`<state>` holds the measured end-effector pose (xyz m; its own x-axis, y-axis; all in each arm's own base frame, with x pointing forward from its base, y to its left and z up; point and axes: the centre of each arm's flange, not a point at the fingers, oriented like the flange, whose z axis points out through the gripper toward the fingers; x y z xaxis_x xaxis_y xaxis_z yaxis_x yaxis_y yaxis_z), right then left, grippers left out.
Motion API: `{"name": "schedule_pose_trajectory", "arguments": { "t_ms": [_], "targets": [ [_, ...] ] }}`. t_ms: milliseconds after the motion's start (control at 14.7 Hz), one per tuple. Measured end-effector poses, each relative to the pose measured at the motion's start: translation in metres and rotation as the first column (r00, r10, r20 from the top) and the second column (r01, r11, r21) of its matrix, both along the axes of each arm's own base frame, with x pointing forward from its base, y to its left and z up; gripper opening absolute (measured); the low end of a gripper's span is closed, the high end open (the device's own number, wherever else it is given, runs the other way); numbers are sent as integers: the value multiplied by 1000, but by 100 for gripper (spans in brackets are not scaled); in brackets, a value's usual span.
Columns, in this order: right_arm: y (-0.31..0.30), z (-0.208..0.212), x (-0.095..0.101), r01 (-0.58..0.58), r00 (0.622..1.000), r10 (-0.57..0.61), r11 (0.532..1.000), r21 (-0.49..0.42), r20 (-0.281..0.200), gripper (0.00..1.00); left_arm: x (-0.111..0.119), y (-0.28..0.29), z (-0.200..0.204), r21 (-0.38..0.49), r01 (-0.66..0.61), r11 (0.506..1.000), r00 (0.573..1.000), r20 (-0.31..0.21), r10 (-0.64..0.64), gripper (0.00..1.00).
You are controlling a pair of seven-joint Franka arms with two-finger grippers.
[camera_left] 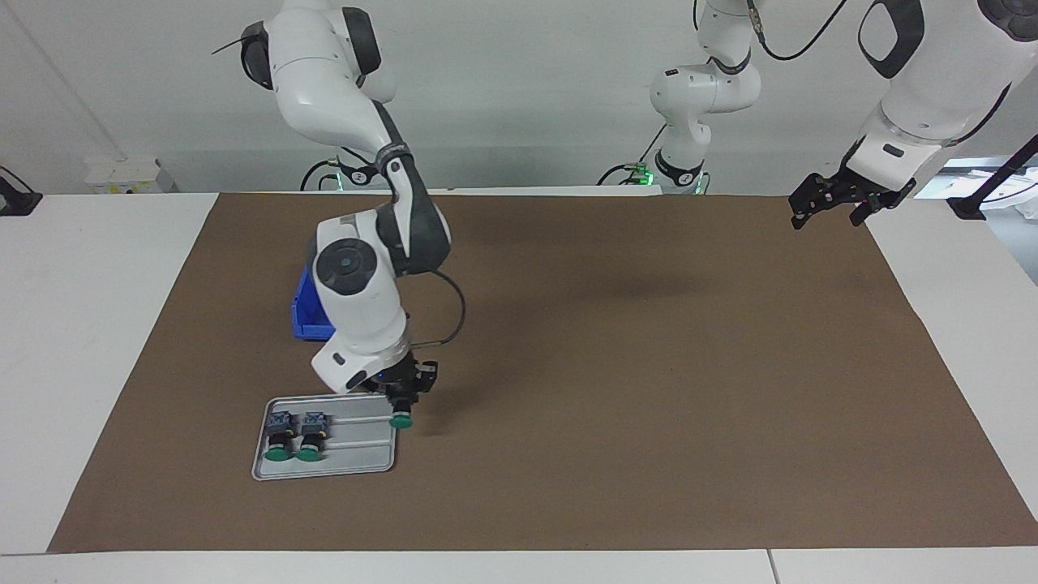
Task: Place and press button with both arms
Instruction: 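Lift the green button and carry it toward the table center, then lower the green button onto the table and open the right gripper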
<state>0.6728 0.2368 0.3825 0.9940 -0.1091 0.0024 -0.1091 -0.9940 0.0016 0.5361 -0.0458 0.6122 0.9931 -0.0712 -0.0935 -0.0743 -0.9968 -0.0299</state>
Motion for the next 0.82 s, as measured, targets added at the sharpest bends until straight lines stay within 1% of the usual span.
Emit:
{"name": "schedule_pose_trajectory", "arguments": {
  "t_ms": [136,272,408,611,679,747,815],
  "targets": [
    [45,-2,-19,107,994,-107,994,-6,-11,40,0,0,0,0,0,1000,1000,0,0,100],
    [82,-4,-37,232,973,-232,973,-10,-16,40,0,0,0,0,0,1000,1000,0,0,100],
    [121,-10,-62,372,928,-373,928,-21,-22,40,0,0,0,0,0,1000,1000,-1,0,100],
    [173,-24,-100,522,852,-523,852,-37,-22,40,0,0,0,0,0,1000,1000,-1,0,100],
    [185,-28,-109,588,808,-589,808,-34,-17,40,0,0,0,0,-1,1000,1000,-1,1,100],
    [191,-29,-113,673,739,-673,739,-25,-12,40,0,1,0,0,-1,1000,1000,-1,1,100],
    [193,-29,-113,763,646,-763,646,-8,-12,40,0,1,-1,0,-1,1000,1000,-2,1,100]
  ]
}}
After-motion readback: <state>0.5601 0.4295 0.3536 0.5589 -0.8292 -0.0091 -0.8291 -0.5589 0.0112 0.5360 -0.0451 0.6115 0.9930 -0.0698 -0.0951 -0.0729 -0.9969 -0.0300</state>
